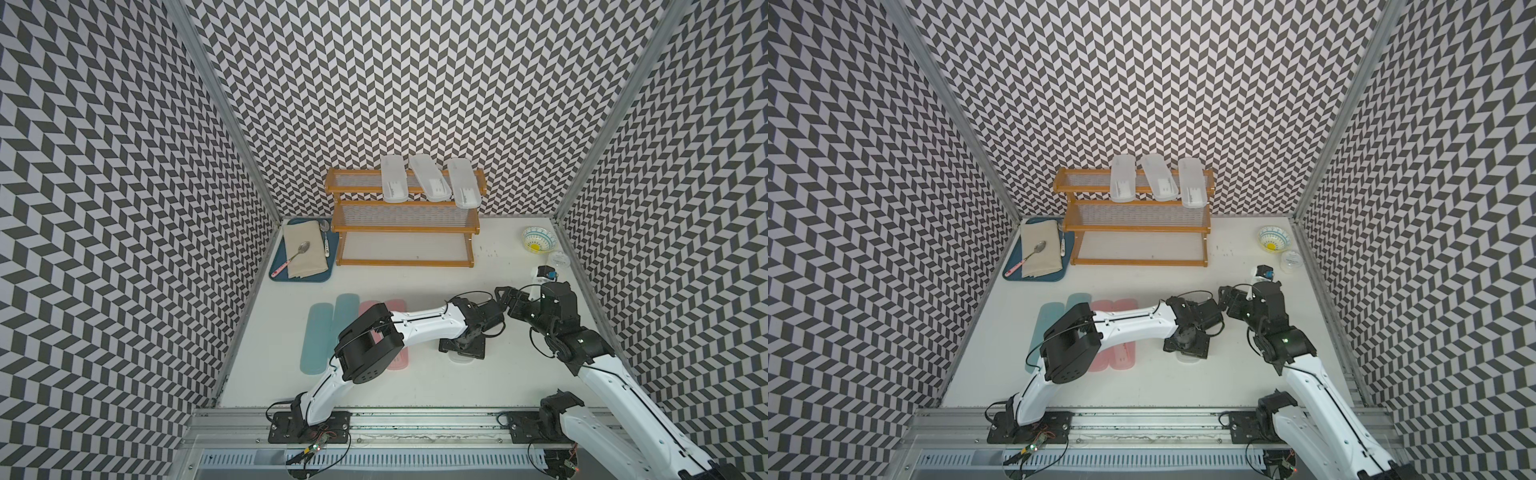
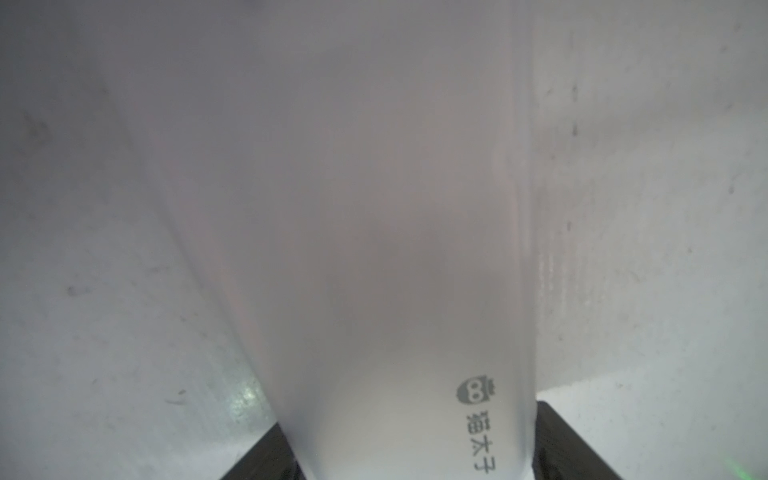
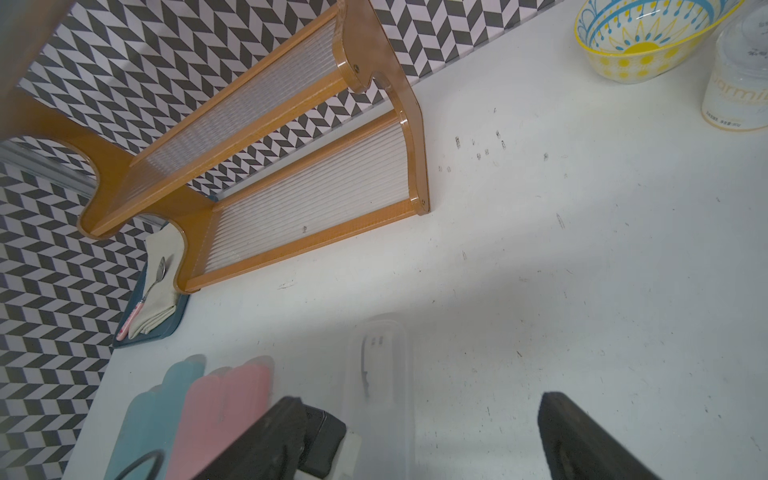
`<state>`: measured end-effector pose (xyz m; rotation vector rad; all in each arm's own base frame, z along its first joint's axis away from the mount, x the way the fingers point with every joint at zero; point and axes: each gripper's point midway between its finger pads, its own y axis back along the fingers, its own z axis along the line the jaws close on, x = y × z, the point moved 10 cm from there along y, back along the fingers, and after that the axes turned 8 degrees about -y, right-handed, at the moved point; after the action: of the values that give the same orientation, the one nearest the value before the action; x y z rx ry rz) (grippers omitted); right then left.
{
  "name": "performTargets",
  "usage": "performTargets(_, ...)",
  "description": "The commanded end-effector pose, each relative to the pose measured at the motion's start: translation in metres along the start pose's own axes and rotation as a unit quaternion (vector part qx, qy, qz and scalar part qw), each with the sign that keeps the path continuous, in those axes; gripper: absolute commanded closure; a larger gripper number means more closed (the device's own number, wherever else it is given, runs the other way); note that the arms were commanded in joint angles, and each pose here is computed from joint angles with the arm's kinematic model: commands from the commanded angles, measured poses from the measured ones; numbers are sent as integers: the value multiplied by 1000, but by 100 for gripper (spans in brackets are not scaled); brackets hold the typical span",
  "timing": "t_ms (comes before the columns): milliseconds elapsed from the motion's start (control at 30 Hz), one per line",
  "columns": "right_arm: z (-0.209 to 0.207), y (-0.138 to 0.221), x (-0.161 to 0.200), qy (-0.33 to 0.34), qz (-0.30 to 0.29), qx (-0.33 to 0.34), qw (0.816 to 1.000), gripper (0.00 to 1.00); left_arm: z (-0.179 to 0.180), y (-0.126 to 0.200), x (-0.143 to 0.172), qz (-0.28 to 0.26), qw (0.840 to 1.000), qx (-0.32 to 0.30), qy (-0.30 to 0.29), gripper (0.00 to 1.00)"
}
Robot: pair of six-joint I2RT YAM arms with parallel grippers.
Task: Place the pencil cases on the shelf according to color
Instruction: Pick up the pencil case from the center of the board.
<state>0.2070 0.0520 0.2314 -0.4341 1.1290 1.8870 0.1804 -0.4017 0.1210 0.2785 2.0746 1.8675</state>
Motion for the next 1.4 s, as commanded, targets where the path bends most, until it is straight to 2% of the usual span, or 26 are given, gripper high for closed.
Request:
performTargets(0, 2, 2, -3, 4, -17, -17, 1000, 8, 36, -26, 29, 52, 990, -130, -19, 23)
performTargets(67, 2, 1, -2, 5, -14, -16, 1000, 8, 45, -19, 33, 43, 988, -145, -21, 15)
performTargets(167, 2, -1, -2, 6, -10, -17, 1000, 8, 54, -19, 39, 39, 987, -157, -26, 9)
performTargets(367, 2, -1, -2, 7, -10, -18, 1000, 8, 60, -32, 41, 39, 985, -163, -37, 2)
performTargets(467, 1, -2, -1, 7, -8, -17, 1000, 8, 57, -33, 40, 33, 990, -137, -30, 2)
performTargets(533, 2, -2, -2, 8, -8, -16, 1000, 8, 54, -32, 39, 28, 993, -114, -26, 4)
performTargets(700, 1, -3, -1, 8, -9, -14, 1000, 9, 43, -37, 37, 27, 997, -62, -28, 22)
performTargets(767, 1, -2, -1, 8, -10, -14, 1000, 9, 40, -38, 35, 22, 998, -53, -30, 27)
performTargets(900, 1, -1, -2, 7, -13, -13, 1000, 9, 40, -31, 33, 15, 997, -63, -36, 31)
performTargets(1067, 1, -1, -2, 8, -17, -13, 1000, 9, 55, 12, 25, -18, 993, -107, -35, 31)
performTargets(1267, 5, -2, -3, 22, -17, -38, 999, 9, 76, 100, -4, -94, 985, -142, -21, 29)
performTargets(1367, 6, -4, -2, 28, -13, -44, 999, 9, 94, 140, -20, -128, 982, -140, -8, 29)
